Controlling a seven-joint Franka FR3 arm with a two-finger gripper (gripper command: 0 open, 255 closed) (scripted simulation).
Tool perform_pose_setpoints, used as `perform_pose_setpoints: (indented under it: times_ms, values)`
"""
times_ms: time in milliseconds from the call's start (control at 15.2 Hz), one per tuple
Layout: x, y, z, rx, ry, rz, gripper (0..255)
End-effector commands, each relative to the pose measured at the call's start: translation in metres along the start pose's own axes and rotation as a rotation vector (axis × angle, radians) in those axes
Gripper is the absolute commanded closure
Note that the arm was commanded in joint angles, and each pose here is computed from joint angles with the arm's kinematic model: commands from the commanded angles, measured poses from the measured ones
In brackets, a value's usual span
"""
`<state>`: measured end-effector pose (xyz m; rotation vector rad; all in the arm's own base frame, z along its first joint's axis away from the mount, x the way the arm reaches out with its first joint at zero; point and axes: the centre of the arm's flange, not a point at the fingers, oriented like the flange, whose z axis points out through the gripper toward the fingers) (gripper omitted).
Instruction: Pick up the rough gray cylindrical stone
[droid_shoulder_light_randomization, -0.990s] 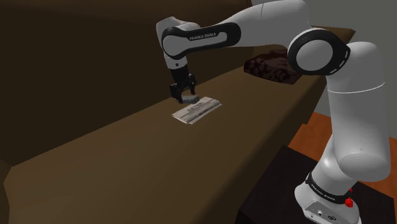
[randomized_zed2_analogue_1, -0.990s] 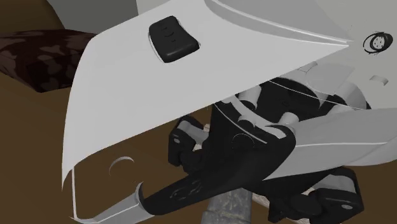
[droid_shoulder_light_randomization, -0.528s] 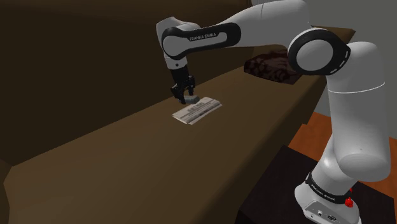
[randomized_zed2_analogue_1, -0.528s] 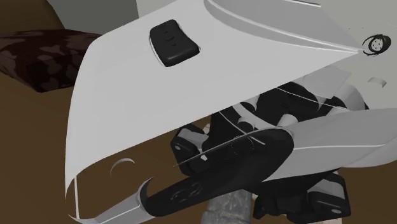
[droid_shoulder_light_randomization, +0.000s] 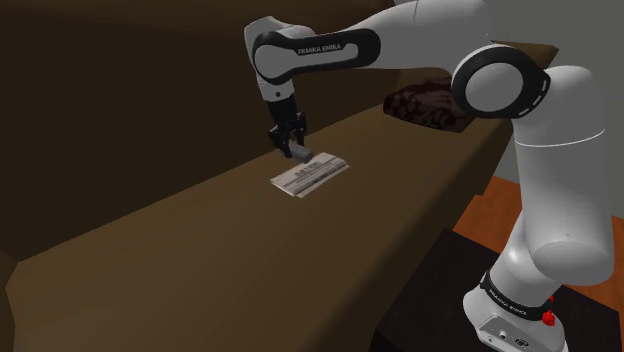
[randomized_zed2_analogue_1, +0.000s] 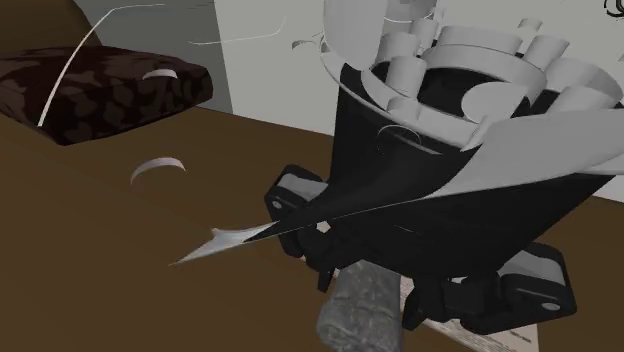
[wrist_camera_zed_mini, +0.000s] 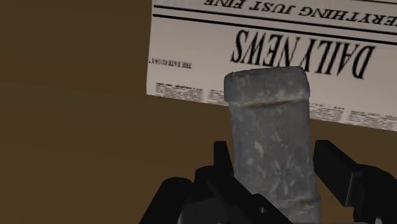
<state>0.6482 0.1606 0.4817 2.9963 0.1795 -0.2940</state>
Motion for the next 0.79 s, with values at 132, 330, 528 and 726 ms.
perform_pose_setpoints:
  times_ms: [132,330,528,726]
  values:
    - [-0.004,0.002,-0.021,0.0,0.0,0.0,255]
    - [-0.007,0.004,-0.037,0.0,0.0,0.0,255]
    - [-0.011,0.006,-0.052,0.0,0.0,0.0,255]
    - [-0.012,0.006,-0.058,0.0,0.0,0.0,255]
